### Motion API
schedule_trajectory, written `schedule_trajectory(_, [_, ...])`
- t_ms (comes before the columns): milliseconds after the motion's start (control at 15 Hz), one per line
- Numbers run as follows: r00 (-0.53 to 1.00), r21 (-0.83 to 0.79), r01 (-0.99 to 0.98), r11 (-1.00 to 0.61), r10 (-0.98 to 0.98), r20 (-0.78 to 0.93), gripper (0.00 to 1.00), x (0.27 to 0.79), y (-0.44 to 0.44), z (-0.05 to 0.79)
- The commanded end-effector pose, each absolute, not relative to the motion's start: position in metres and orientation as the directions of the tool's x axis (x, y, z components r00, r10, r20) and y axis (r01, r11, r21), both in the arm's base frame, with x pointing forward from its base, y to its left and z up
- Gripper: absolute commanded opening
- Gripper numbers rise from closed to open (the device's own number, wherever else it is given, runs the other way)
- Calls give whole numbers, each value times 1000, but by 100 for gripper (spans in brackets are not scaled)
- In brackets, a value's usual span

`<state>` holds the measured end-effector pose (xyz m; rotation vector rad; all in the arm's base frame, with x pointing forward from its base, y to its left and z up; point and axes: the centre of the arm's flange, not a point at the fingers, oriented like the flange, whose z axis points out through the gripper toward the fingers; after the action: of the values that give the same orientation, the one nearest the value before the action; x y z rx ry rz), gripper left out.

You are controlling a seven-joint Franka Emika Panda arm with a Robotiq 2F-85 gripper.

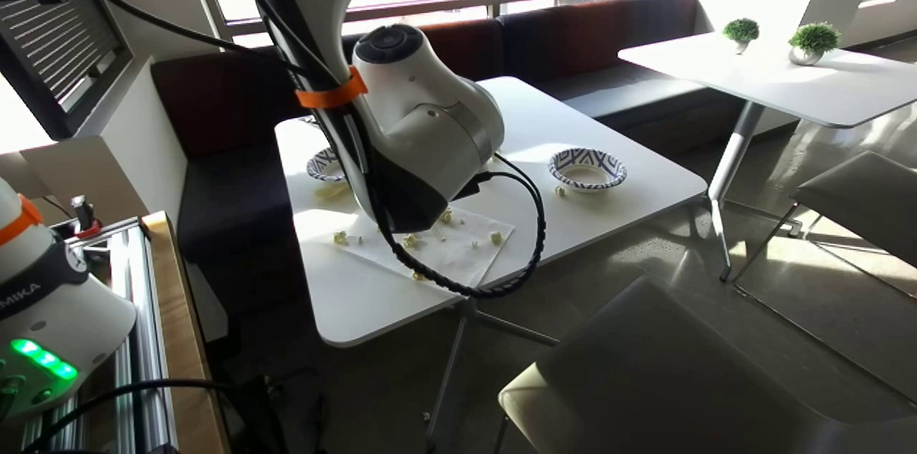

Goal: Move the white napkin forwards then move the white fork backwards

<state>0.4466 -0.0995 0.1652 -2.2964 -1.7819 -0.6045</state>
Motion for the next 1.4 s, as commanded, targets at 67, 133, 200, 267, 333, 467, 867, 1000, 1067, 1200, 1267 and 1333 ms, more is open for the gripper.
schedule_trajectory(67, [166, 122, 963, -241, 884, 436, 21, 451, -112, 153])
schedule_trajectory(133, [165, 125, 962, -241, 885, 436, 22, 453, -113, 152])
schedule_trajectory(200, [161, 129, 962, -239, 885, 437, 22, 455, -114, 152])
schedule_trajectory(267, [159, 132, 962, -239, 885, 438, 22, 458, -115, 151])
schedule_trajectory(333, [156, 135, 962, -238, 883, 442, 21, 461, -116, 151])
schedule_trajectory(467, [148, 139, 962, -233, 880, 452, 18, 466, -117, 152])
schedule_trajectory(867, [126, 127, 970, -207, 876, 465, 20, 473, -116, 149])
schedule_trajectory(1000, [124, 118, 972, -202, 874, 471, 20, 473, -115, 146])
schedule_trajectory(1067, [123, 115, 973, -199, 873, 472, 22, 473, -115, 145])
schedule_trajectory(1200, [122, 109, 975, -196, 872, 474, 23, 473, -115, 143])
schedule_trajectory(1267, [120, 106, 975, -193, 870, 479, 25, 474, -115, 144])
schedule_trajectory(1333, [119, 104, 976, -191, 869, 481, 25, 474, -115, 144])
